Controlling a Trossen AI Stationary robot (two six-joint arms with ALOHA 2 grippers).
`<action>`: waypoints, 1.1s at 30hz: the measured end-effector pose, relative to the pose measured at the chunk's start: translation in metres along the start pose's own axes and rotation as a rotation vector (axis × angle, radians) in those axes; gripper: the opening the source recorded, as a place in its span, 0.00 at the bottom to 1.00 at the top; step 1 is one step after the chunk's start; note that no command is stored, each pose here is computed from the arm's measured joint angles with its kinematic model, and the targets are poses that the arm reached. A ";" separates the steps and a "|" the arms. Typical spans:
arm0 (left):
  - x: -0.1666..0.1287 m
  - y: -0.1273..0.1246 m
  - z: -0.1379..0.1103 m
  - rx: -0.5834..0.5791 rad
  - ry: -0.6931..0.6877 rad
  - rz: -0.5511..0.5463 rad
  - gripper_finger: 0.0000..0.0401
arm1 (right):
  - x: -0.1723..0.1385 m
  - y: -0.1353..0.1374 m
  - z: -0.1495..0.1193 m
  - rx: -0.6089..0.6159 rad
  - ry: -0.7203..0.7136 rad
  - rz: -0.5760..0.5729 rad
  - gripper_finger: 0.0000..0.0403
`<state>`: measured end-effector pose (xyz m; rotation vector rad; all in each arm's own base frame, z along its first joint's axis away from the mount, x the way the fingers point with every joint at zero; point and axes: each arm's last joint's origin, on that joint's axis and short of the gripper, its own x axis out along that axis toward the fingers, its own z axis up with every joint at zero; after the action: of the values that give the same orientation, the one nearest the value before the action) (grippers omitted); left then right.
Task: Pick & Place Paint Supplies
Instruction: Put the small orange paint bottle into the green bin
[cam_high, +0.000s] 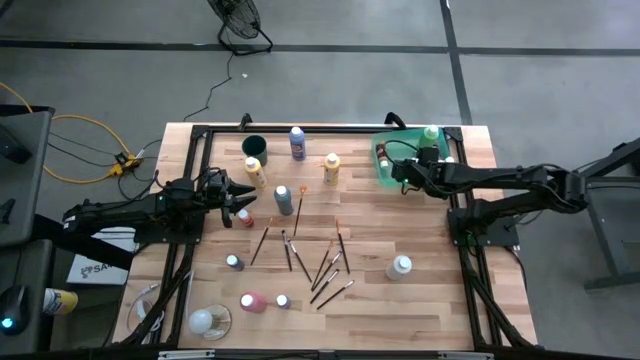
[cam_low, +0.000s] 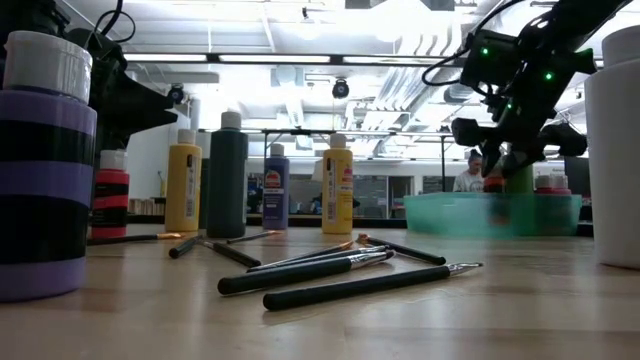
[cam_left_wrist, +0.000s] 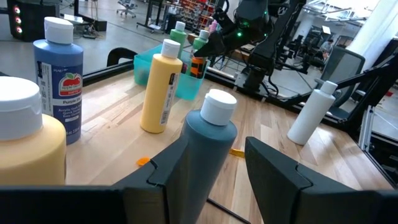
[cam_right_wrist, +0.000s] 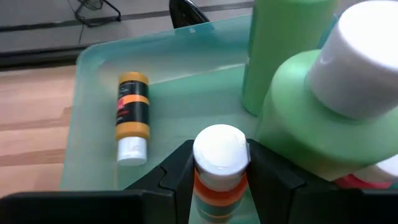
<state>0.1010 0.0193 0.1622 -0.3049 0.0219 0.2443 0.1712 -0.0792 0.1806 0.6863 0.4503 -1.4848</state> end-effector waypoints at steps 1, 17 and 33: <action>0.000 0.000 0.000 0.000 0.000 0.000 0.38 | 0.000 0.000 0.000 -0.004 0.006 -0.002 0.31; 0.000 0.000 0.000 0.000 0.000 0.000 0.38 | 0.000 -0.001 -0.003 -0.013 0.090 0.017 0.33; 0.000 0.000 0.000 0.000 0.000 0.000 0.38 | 0.000 -0.001 -0.004 -0.016 0.125 0.026 0.50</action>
<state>0.1009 0.0193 0.1622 -0.3049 0.0218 0.2442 0.1705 -0.0761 0.1776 0.7724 0.5470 -1.4175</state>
